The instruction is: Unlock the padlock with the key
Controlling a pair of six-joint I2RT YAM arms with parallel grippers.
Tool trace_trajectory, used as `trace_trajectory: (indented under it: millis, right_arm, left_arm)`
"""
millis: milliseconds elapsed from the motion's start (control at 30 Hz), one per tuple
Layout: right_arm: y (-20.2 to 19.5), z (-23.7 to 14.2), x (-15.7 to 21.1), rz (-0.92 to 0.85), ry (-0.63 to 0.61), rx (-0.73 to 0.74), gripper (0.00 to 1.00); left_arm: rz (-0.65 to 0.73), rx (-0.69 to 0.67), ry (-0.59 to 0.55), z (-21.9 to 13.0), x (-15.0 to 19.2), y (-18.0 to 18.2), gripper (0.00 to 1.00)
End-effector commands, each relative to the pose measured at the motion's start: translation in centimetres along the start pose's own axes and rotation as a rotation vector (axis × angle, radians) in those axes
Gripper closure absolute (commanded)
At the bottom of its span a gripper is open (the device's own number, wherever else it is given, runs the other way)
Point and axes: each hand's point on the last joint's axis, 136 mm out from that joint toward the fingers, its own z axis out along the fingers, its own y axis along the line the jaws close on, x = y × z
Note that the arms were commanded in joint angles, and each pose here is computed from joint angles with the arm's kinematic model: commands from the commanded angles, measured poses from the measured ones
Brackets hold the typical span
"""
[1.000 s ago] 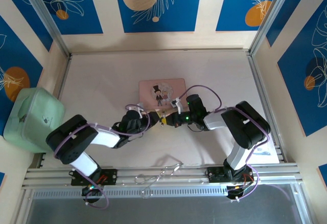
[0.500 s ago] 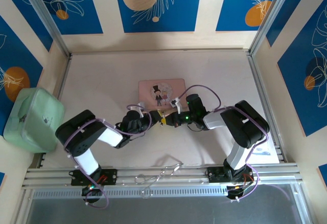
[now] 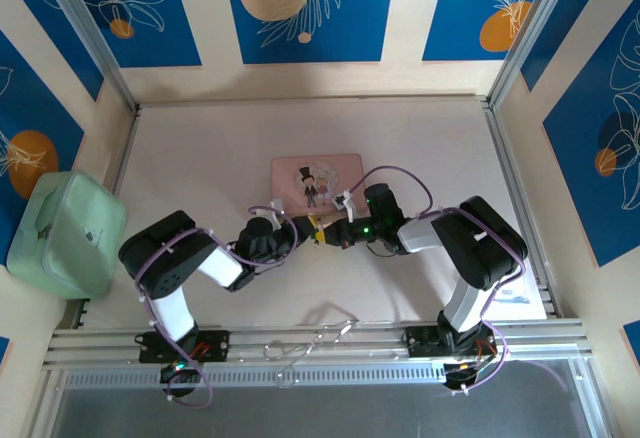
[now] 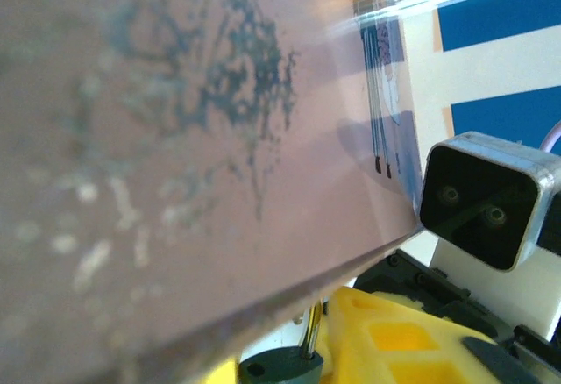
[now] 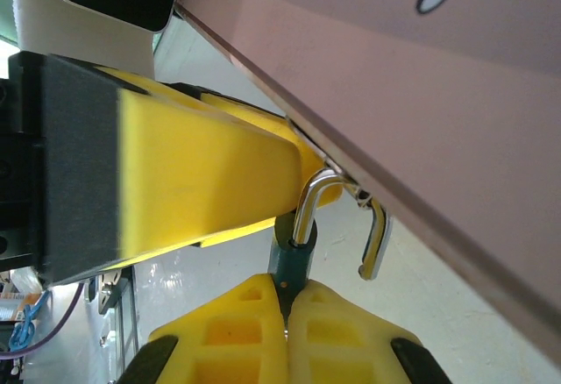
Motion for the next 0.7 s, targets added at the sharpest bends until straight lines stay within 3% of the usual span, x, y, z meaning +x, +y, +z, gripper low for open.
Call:
trace_trajectory:
  millis: [0,667]
  right_arm:
    - [0.2,0.4,2.6,0.104,0.093,-0.041,1.00]
    - [0.1,0.0,2.5,0.112,0.078,-0.056,1.00]
  left_arm:
    - [-0.052,-0.012,0.066,0.0,1.6,1.3,0.62]
    - [-0.122,-0.059,0.154,-1.0,4.1,3.7,0.55]
